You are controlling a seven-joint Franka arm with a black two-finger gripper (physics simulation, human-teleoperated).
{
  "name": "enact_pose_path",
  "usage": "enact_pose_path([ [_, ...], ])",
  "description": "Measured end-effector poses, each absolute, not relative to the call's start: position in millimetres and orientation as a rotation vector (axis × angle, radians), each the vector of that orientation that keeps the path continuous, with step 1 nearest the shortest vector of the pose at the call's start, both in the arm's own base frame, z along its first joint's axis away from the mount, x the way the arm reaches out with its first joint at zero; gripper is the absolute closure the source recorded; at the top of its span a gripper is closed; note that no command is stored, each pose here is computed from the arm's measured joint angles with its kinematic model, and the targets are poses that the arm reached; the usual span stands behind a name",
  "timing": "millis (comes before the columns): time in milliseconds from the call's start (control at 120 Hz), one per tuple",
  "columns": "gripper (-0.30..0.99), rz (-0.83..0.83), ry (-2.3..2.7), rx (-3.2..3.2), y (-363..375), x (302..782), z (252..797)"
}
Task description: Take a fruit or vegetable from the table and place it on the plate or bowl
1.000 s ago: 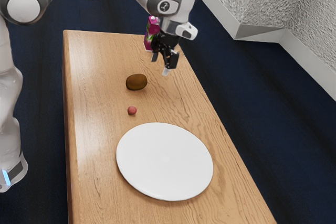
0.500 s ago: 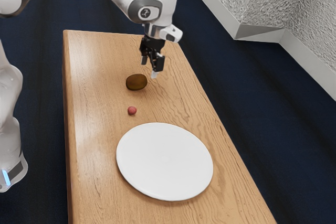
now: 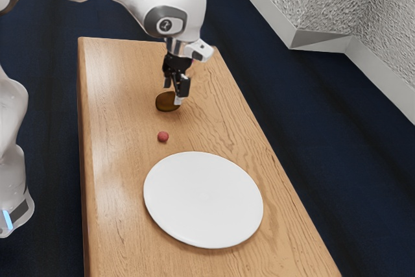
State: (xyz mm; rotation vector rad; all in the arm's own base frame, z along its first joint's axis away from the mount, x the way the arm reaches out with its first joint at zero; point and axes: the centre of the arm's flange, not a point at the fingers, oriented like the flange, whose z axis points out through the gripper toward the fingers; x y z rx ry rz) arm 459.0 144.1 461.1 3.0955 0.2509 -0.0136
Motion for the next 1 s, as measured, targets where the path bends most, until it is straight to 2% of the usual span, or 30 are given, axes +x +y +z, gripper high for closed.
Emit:
enact_pose_path([
  [517,0.0,-0.078,0.225,3.115,142,454,429],
  [750,0.28,-0.063,0.229,3.119,142,457,427],
  [883,0.35,-0.065,0.233,3.125,143,458,423],
  [925,0.41,-0.065,0.233,3.128,142,459,422],
  [1000,0.42,-0.052,0.235,3.131,142,460,424],
])
